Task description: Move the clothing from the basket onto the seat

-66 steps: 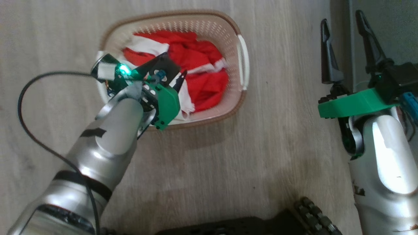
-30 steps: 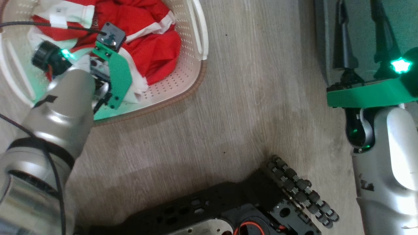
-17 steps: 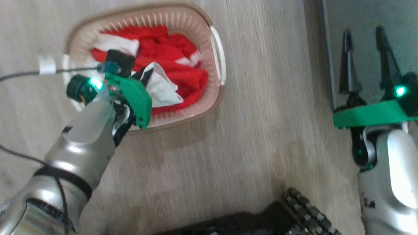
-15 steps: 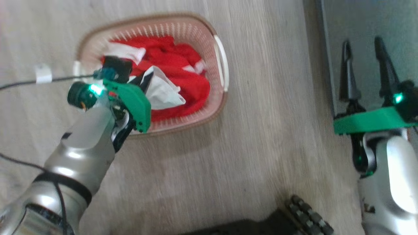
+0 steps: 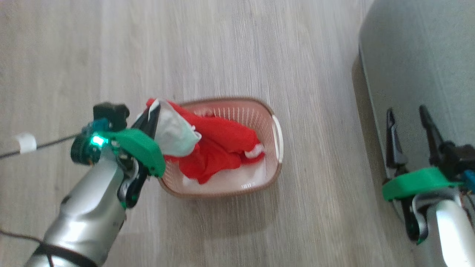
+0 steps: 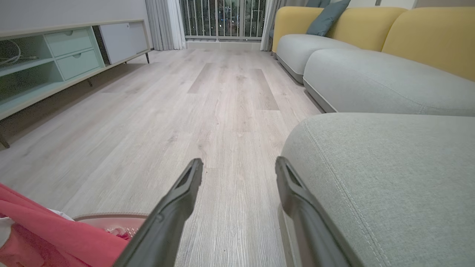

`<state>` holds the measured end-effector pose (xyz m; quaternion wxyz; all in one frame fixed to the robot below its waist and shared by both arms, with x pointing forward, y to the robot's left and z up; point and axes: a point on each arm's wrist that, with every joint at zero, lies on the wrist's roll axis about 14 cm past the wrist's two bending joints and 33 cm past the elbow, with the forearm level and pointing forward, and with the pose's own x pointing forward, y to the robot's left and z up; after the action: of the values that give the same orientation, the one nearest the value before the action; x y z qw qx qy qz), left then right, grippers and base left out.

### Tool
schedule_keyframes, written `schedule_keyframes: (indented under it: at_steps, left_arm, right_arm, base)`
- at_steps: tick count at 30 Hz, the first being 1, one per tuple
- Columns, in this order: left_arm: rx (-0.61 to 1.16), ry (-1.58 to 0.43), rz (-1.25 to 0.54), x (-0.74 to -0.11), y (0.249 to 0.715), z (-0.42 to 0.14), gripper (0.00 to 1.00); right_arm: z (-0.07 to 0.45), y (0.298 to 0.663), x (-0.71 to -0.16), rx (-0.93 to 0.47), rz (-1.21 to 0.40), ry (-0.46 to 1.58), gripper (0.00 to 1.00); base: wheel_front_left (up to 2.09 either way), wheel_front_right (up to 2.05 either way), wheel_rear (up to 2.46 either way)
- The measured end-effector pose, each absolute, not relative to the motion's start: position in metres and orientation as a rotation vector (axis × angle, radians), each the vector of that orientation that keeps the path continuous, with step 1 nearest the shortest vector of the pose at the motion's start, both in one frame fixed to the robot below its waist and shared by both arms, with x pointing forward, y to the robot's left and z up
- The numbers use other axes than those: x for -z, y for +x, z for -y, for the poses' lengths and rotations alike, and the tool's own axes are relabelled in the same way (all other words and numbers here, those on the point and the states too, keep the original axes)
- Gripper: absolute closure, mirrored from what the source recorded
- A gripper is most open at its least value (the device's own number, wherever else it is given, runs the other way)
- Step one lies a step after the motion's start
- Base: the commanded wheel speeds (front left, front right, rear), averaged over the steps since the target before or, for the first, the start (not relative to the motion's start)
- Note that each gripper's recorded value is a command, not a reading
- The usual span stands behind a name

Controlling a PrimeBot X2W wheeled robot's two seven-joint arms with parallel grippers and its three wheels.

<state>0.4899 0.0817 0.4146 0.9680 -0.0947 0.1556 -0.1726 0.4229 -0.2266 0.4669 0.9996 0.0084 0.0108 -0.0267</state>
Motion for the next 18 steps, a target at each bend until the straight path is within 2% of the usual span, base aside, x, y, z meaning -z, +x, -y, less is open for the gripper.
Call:
schedule_keyframes:
  at_steps: [9, 18]
  left_arm:
    - [0.279, -0.183, -0.188, -0.468, 0.445, -0.108, 1.0]
    - [0.273, -0.183, -0.123, -0.495, 0.439, -0.109, 1.0]
  right_arm:
    - [0.213, 0.388, -0.495, 0.004, 0.038, 0.017, 0.0]
    - [0.203, 0.382, -0.501, -0.035, 0.051, 0.0, 0.0]
  base:
    - [0.0, 0.0, 0.0]
    - [0.0, 0.0, 0.0]
